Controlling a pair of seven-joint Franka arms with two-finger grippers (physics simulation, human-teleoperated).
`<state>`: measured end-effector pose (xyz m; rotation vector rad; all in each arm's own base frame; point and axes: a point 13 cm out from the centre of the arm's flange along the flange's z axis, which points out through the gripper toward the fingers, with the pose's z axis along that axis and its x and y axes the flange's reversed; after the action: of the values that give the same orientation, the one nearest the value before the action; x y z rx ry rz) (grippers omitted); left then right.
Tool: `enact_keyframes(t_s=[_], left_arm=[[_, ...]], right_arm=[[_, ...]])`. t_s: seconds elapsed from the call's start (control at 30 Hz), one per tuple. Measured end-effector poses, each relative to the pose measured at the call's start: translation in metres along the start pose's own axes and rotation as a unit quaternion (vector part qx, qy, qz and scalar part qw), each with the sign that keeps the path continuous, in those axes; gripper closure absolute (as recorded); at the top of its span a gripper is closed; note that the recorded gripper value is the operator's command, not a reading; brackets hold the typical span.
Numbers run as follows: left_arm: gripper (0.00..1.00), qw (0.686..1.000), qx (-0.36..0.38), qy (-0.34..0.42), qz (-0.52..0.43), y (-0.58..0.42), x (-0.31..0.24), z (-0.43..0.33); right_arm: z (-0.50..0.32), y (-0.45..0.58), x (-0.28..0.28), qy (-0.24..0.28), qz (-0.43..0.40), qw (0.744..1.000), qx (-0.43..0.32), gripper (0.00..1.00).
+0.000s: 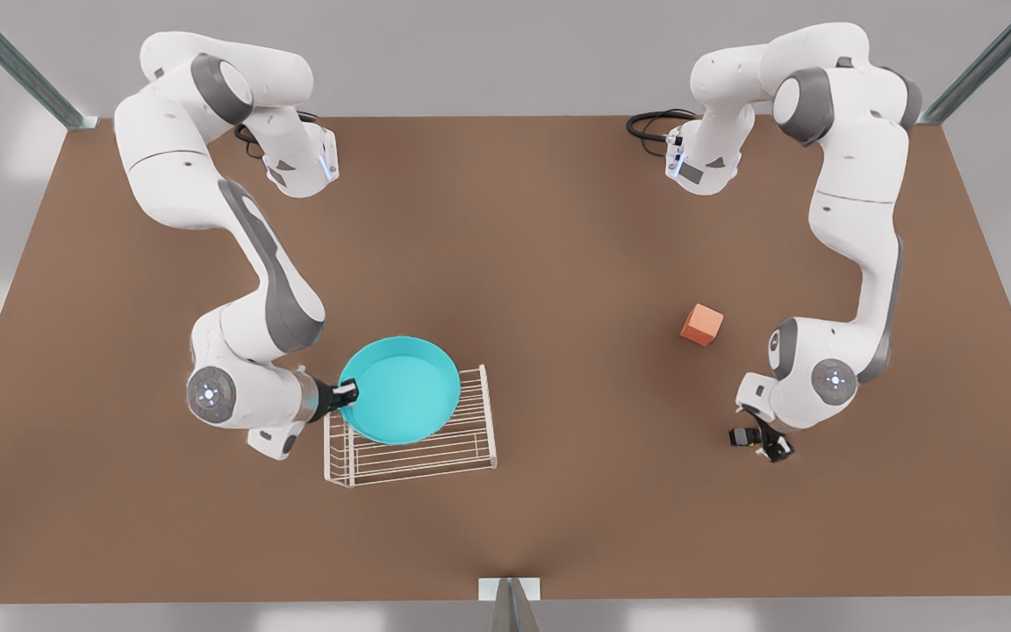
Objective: Place the plate on the shelf with right arm and place the red button switch in the plate with left arm
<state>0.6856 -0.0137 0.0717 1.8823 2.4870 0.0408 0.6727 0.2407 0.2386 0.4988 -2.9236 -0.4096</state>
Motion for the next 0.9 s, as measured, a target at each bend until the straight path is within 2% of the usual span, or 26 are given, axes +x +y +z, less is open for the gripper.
enact_keyframes(t_s=[0.17, 0.2, 0.4, 0.5, 0.6, 0.77, 0.9], left_arm=[[0.00, 1.000, -0.007, -0.006, 0.019, 0.001, -0.009, 0.008], [0.00, 1.000, -0.011, -0.009, 0.024, 0.004, -0.014, 0.006], [0.00, 0.999, -0.018, -0.018, 0.040, 0.011, -0.026, 0.009], [0.00, 0.999, -0.020, -0.018, 0.044, 0.015, -0.024, 0.014], [0.00, 0.999, -0.021, -0.015, 0.047, 0.017, -0.018, 0.015], [0.00, 0.999, -0.013, -0.011, 0.045, 0.014, -0.001, 0.023], [0.00, 0.999, -0.004, -0.008, 0.044, 0.008, 0.010, 0.032]], right_arm=[[0.015, -0.007, -0.023, -0.038, 0.056, 0.998, 0.013, 0.72], [0.013, -0.008, -0.026, -0.045, 0.066, 0.997, 0.014, 0.00], [-0.013, -0.023, -0.035, -0.078, 0.124, 0.989, 0.017, 0.00], [-0.096, -0.027, -0.014, -0.103, 0.143, 0.984, 0.036, 0.00], [-0.187, -0.093, 0.042, -0.107, 0.180, 0.974, 0.084, 0.00], [-0.230, -0.142, 0.115, -0.058, 0.199, 0.965, 0.161, 0.00], [-0.241, -0.151, 0.149, -0.034, 0.215, 0.963, 0.161, 0.00]])
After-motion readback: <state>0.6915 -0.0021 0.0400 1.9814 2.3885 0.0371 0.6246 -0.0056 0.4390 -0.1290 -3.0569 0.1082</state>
